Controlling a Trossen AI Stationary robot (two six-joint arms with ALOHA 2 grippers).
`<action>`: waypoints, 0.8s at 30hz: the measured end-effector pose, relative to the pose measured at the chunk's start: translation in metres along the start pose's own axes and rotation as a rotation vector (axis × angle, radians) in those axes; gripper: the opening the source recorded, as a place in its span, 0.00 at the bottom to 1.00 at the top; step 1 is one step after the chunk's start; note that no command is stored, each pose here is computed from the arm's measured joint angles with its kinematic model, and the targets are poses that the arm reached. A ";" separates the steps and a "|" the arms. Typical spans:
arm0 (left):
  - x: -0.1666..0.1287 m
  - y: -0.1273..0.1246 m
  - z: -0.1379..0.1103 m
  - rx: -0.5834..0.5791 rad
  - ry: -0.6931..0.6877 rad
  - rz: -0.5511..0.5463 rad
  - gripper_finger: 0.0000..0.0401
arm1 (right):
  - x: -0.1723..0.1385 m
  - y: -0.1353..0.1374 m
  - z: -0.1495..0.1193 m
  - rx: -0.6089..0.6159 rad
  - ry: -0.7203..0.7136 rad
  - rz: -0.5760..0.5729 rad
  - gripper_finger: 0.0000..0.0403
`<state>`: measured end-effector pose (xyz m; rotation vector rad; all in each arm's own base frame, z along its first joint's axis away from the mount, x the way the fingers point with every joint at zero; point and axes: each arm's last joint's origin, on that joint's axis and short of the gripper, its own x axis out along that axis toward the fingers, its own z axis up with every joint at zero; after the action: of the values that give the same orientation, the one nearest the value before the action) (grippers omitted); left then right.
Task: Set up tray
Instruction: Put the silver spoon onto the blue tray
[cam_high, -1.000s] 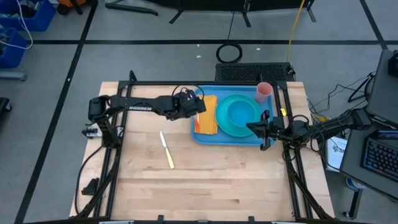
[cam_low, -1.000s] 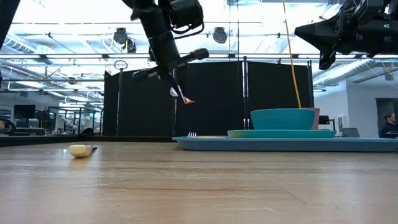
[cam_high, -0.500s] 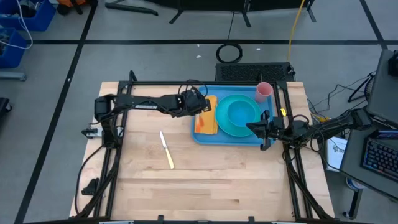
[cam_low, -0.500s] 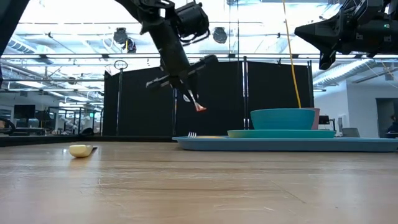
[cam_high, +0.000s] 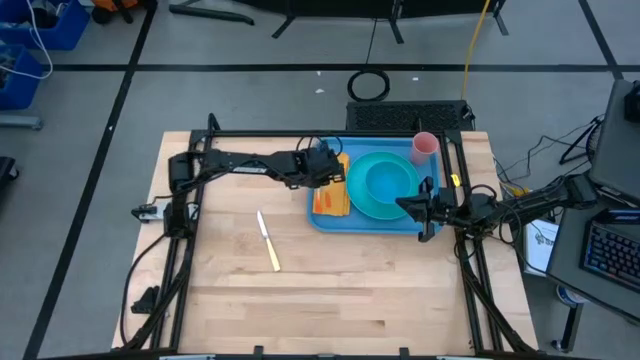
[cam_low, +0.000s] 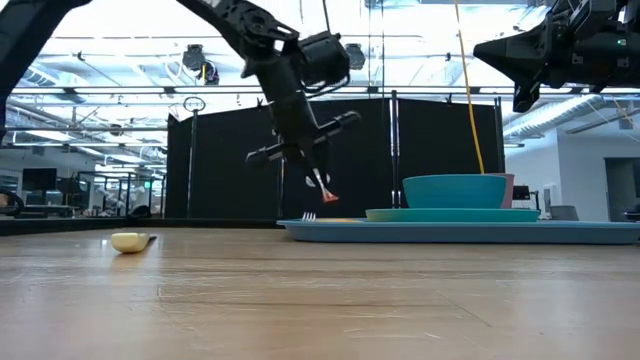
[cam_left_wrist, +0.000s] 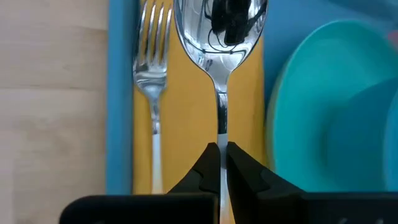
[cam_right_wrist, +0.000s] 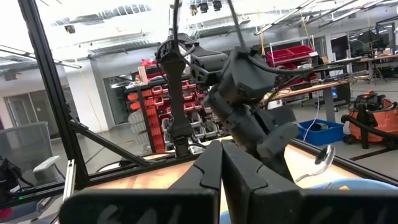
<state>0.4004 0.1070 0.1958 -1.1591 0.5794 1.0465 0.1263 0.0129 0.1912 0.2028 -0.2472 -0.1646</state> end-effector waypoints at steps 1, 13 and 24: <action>0.002 -0.002 0.000 0.010 0.008 0.020 0.02 | 0.000 0.000 0.000 0.000 0.000 0.000 0.00; 0.025 -0.011 -0.001 0.034 0.080 0.121 0.02 | 0.000 0.000 0.000 0.000 0.000 0.000 0.00; 0.028 -0.005 0.008 0.026 0.126 0.145 0.02 | 0.000 0.000 0.000 0.000 0.000 0.001 0.00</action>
<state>0.4159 0.1248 0.1776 -1.1801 0.7837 1.0903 0.1263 0.0129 0.1913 0.2027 -0.2476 -0.1640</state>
